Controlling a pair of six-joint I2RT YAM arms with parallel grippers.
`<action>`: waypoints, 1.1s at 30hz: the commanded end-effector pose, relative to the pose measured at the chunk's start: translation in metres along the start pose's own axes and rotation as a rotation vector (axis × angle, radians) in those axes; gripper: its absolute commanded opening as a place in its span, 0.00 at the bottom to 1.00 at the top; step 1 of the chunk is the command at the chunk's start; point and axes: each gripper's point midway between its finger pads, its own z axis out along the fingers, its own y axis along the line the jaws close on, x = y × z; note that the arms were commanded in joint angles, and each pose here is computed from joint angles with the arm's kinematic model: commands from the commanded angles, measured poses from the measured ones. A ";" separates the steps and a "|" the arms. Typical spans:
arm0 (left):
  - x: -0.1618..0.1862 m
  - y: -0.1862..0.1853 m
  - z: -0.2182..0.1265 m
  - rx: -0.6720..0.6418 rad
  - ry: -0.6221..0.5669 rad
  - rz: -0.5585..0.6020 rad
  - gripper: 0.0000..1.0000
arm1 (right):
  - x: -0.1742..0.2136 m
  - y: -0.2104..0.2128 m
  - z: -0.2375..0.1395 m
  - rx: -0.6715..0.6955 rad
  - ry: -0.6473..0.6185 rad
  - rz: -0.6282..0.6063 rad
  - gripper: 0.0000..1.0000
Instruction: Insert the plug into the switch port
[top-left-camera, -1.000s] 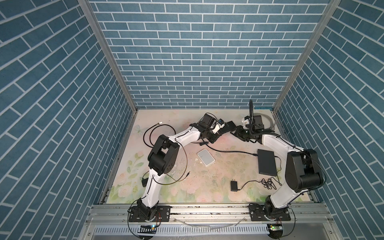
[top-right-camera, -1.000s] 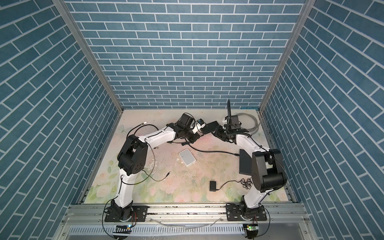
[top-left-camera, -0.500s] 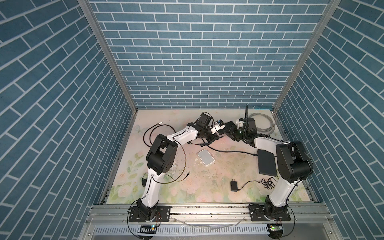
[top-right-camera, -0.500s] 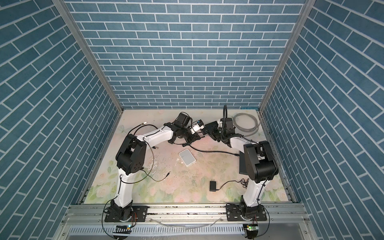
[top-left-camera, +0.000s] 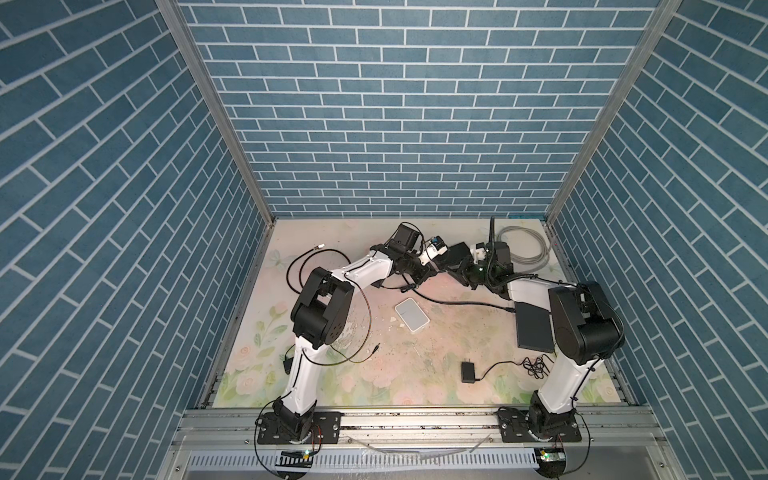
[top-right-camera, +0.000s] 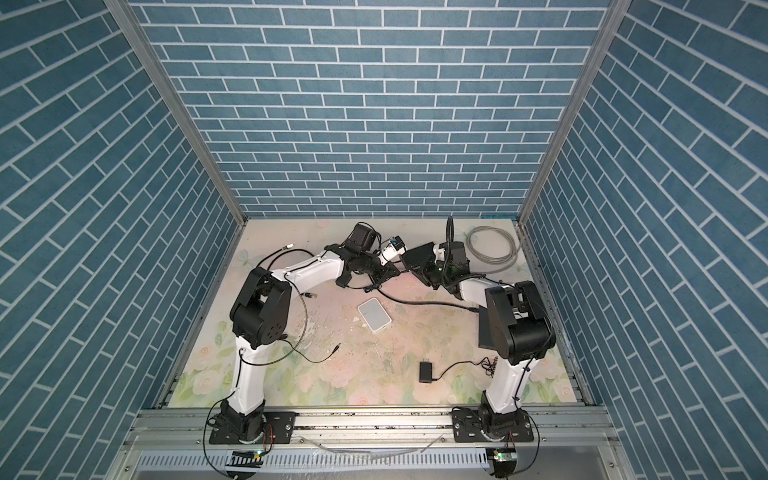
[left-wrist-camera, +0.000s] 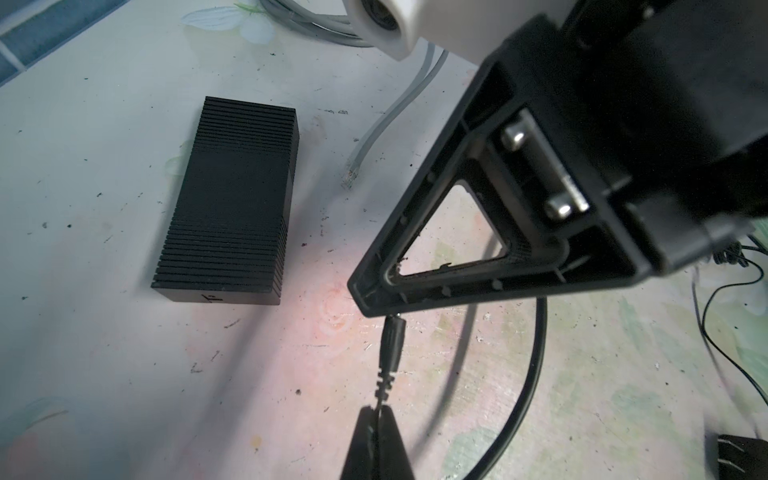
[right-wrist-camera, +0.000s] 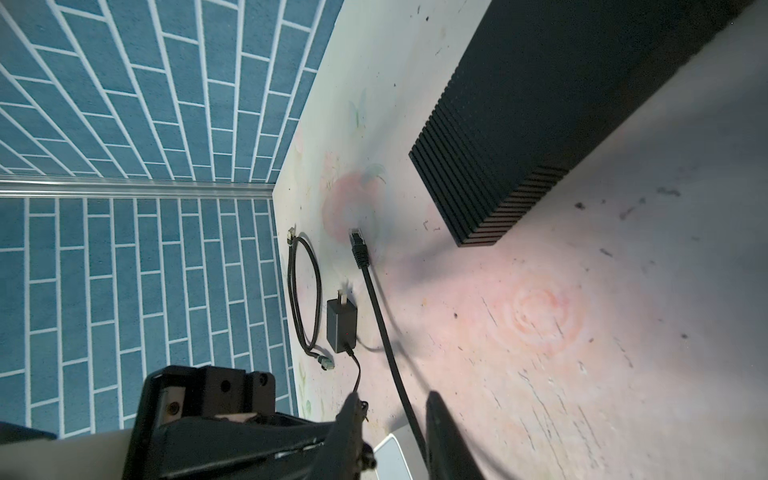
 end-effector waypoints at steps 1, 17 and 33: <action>-0.003 -0.003 -0.002 0.022 -0.018 -0.001 0.00 | 0.008 0.003 0.000 -0.041 0.012 0.029 0.25; 0.002 0.007 0.004 -0.008 -0.022 -0.030 0.09 | 0.015 0.007 -0.003 -0.090 0.007 0.086 0.07; 0.010 -0.008 0.015 0.088 -0.042 0.000 0.33 | 0.016 0.004 0.000 -0.085 0.011 0.099 0.06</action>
